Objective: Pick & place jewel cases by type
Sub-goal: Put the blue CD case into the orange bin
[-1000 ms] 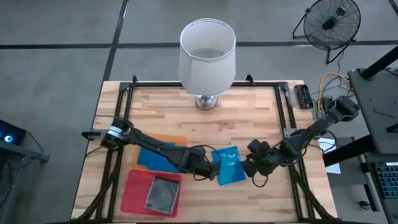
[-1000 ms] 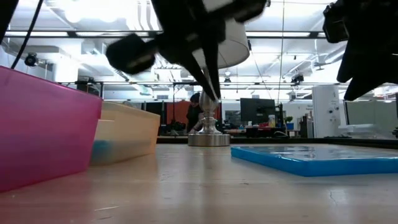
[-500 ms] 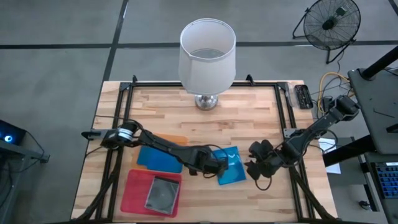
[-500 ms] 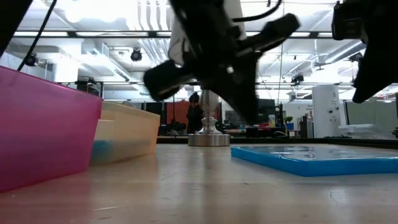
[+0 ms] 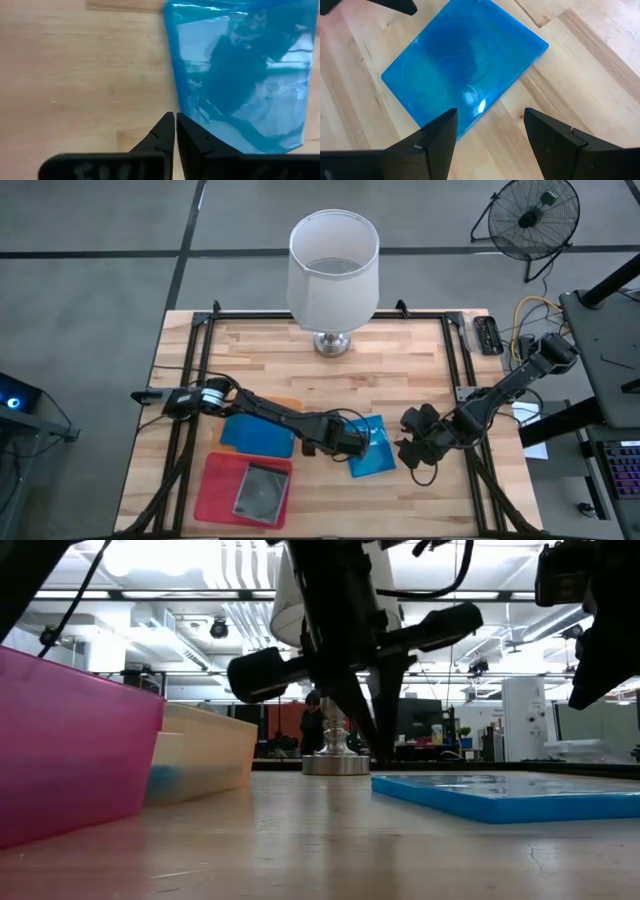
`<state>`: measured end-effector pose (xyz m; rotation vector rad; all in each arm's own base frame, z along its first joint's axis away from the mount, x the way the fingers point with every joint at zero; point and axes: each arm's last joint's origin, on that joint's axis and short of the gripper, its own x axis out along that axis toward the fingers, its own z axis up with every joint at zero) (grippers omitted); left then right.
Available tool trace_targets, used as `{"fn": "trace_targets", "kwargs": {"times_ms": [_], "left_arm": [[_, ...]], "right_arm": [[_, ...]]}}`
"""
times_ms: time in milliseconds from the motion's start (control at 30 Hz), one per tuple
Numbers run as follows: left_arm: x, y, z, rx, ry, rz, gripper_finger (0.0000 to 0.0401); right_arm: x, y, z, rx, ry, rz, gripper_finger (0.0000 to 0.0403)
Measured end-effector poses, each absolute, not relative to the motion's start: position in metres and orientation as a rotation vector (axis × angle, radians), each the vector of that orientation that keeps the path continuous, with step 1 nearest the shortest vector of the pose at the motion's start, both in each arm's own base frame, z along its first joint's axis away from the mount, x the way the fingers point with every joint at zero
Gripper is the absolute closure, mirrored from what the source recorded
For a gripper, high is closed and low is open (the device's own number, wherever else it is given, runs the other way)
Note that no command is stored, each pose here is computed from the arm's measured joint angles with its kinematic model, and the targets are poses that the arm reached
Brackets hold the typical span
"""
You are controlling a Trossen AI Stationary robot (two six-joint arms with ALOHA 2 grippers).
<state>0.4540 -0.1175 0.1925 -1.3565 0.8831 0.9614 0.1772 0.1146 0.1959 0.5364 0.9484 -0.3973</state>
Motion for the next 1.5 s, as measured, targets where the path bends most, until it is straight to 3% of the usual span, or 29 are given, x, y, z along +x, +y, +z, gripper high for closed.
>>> {"fn": "trace_targets", "kwargs": {"times_ms": [500, 800, 933, 1300, 1500], "left_arm": [[0.453, -0.116, 0.18, -1.349, 0.93, 0.936, 0.0401], [0.453, -0.117, 0.17, -1.384, 0.919, 0.913, 0.0401], [0.456, -0.117, 0.165, -1.41, 0.9, 0.872, 0.0401], [0.455, -0.118, 0.159, -1.417, 0.905, 0.856, 0.0401], [0.455, -0.118, 0.159, -1.405, 0.909, 0.847, 0.0401]], "right_arm": [[0.176, 0.114, 0.195, 0.524, 0.95, -0.404, 0.0179], [0.165, 0.106, 0.173, 0.746, 0.938, -0.61, 0.0179], [0.164, 0.105, 0.166, 0.801, 0.917, -0.616, 0.0177], [0.167, 0.107, 0.151, 1.056, 0.814, -0.63, 0.0095], [0.167, 0.103, 0.145, 1.154, 0.762, -0.664, 0.0082]]}}
